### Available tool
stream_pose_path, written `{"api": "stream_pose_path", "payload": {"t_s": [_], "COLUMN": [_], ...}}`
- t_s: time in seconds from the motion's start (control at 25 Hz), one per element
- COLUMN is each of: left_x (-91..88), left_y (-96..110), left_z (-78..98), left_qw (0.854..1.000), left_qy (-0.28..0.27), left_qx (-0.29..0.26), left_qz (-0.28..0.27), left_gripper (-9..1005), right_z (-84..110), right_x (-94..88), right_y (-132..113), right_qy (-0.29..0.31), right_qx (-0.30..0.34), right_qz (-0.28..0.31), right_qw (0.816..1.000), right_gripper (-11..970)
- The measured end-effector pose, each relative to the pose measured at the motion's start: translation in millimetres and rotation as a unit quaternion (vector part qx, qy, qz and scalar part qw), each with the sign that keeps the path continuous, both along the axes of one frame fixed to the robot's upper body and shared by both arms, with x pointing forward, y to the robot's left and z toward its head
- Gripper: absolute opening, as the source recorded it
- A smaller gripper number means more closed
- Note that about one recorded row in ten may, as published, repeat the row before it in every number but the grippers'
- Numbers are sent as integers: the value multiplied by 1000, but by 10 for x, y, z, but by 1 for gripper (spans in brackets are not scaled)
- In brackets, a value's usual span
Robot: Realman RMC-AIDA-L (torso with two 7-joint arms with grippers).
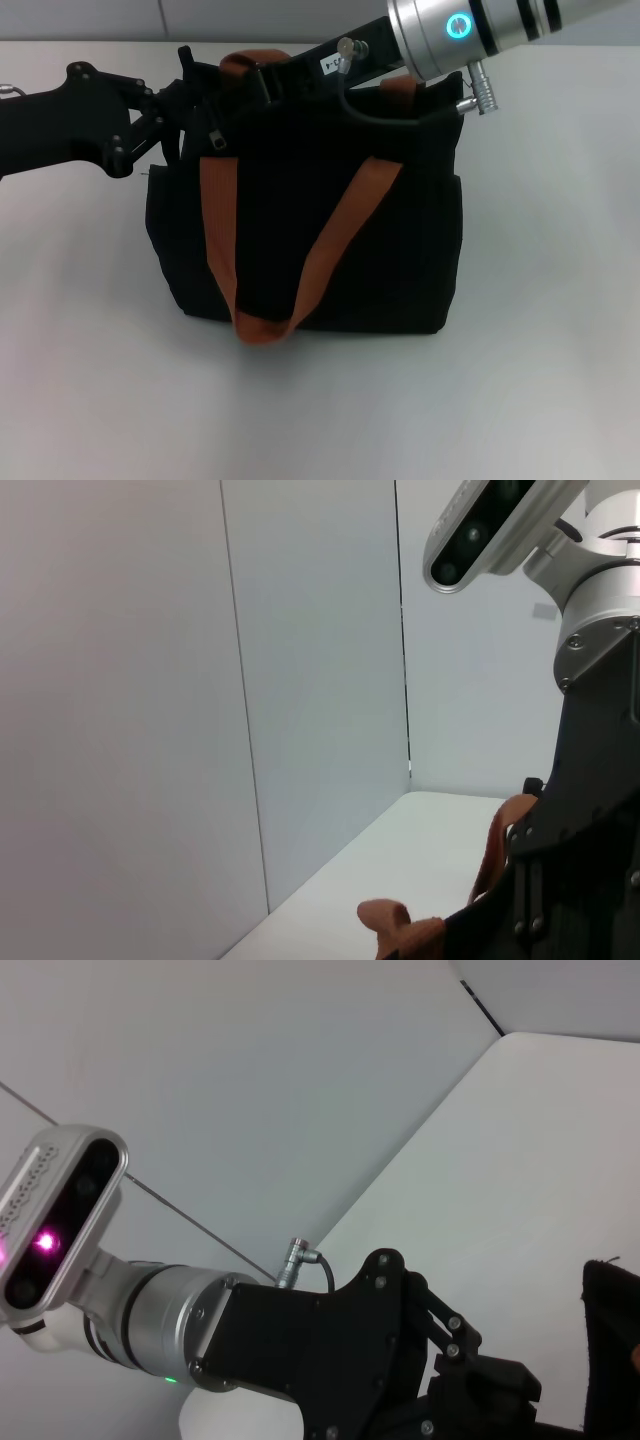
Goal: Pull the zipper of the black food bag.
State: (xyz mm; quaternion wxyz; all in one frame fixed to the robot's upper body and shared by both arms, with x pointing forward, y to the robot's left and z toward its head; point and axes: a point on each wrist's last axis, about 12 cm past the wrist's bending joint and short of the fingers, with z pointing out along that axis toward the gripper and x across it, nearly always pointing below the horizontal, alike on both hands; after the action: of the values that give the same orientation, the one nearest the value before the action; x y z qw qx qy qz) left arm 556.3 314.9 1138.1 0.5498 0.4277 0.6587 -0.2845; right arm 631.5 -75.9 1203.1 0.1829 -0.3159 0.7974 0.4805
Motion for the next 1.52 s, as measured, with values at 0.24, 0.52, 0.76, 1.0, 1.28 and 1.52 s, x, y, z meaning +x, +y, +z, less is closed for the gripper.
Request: {"api": "stream_pose_path", "payload": {"t_s": [0.24,0.52,0.76,1.0,1.28,1.52], "left_x": [7,15,15,16,19,18], "left_y": [-3,15,16,16,4,-4], "left_z": [12,34,35,35,40,44], "left_qw": [1000,1000,1000,1000,1000,1000], "left_qy": [-3,-7,-7,-7,-9,-9], "left_qx": [-3,-8,-8,-8,-9,-10], "left_qz": [0,3,3,3,2,0], "left_gripper": [21,22,22,22,22,22], "right_z": [1,-24,-20,-16,-13,-14], "right_x": [5,-12,-11,-7,5,10], "right_y": [39,59,61,64,65,65], "right_qy": [-5,0,-2,-4,-6,-8], "right_qx": [-6,-17,-18,-23,-23,-23], "right_qz": [1,4,5,5,1,-1], "right_qw": [1000,1000,1000,1000,1000,1000], "right_gripper": [405,403,397,263,198,183]}}
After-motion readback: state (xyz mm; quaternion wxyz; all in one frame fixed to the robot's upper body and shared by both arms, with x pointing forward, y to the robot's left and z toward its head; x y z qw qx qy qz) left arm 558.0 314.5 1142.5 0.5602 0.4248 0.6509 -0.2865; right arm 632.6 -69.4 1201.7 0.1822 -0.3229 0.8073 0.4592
